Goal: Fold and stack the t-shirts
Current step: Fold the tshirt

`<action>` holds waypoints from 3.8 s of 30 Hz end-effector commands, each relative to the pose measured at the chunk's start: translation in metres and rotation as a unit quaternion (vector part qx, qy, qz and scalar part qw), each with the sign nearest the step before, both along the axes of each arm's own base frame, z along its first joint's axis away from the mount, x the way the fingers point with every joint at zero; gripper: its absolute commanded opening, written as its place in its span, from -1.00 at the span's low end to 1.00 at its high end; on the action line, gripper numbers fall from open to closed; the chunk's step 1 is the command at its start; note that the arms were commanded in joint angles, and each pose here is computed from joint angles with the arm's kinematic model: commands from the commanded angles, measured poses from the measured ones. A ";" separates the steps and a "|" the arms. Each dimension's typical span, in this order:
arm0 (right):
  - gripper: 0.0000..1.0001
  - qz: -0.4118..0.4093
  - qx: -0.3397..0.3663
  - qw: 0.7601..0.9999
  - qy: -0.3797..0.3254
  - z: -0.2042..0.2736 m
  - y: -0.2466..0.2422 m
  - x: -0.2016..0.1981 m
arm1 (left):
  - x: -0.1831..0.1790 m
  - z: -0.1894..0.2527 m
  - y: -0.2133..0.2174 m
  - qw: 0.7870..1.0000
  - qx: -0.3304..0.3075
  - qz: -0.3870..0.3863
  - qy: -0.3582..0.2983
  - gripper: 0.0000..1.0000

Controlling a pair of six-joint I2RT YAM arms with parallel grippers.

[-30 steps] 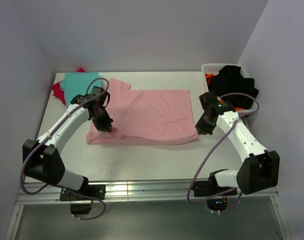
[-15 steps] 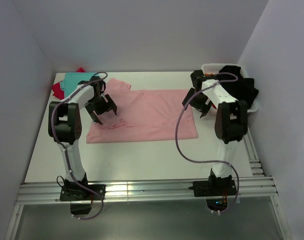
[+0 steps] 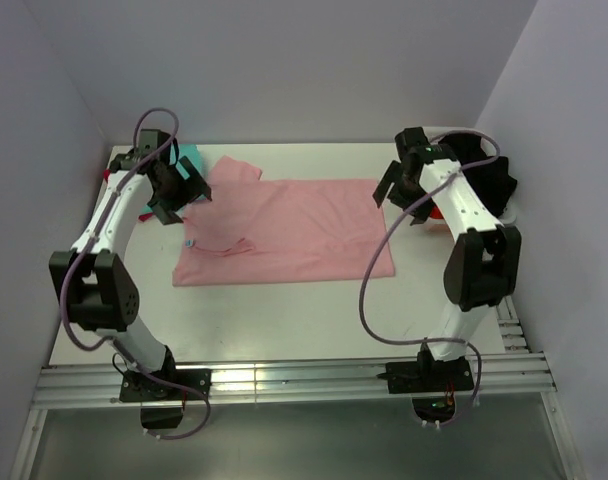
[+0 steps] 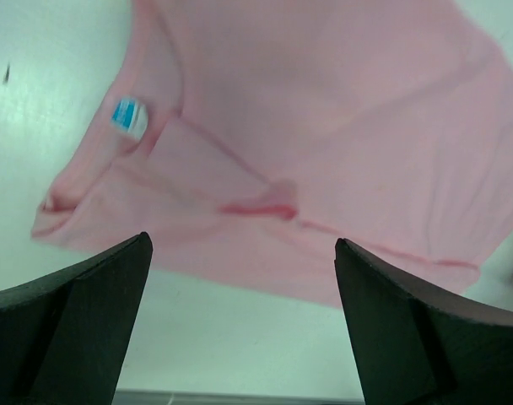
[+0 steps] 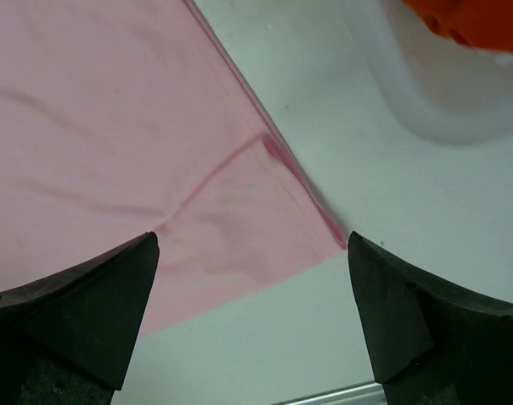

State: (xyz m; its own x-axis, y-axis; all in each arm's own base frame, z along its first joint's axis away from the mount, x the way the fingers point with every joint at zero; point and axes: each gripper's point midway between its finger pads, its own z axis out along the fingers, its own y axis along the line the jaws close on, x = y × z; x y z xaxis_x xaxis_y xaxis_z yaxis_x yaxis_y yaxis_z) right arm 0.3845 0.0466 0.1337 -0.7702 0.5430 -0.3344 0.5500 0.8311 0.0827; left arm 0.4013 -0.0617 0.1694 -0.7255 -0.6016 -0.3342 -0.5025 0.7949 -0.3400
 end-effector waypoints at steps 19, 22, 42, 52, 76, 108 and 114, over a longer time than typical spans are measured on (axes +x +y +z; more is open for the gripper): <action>1.00 0.012 -0.015 1.000 0.006 -0.010 -0.016 -0.097 | -0.075 -0.107 -0.036 0.994 -0.033 -0.065 0.087 -0.99; 1.00 0.010 -0.018 1.000 0.006 -0.008 -0.018 -0.101 | -0.064 -0.113 -0.037 0.993 -0.029 -0.066 0.089 -0.99; 1.00 0.002 -0.027 1.000 0.013 -0.004 -0.023 -0.098 | -0.034 -0.145 -0.038 0.991 -0.017 -0.059 0.119 -0.99; 1.00 0.006 -0.036 0.999 0.020 -0.003 -0.025 -0.088 | 0.029 -0.140 -0.044 0.992 -0.017 -0.054 0.112 -0.99; 0.63 0.066 0.052 0.994 -0.062 0.030 0.015 -0.062 | 0.070 -0.058 0.000 0.999 -0.025 0.007 -0.034 -0.83; -1.00 0.149 0.198 0.966 0.078 -0.145 0.099 -0.119 | -0.135 -0.181 -0.019 0.976 0.092 0.006 0.196 -0.99; -1.00 0.135 0.152 0.976 0.084 -0.134 0.074 -0.150 | -0.185 -0.170 -0.038 0.972 0.102 -0.011 0.212 -0.99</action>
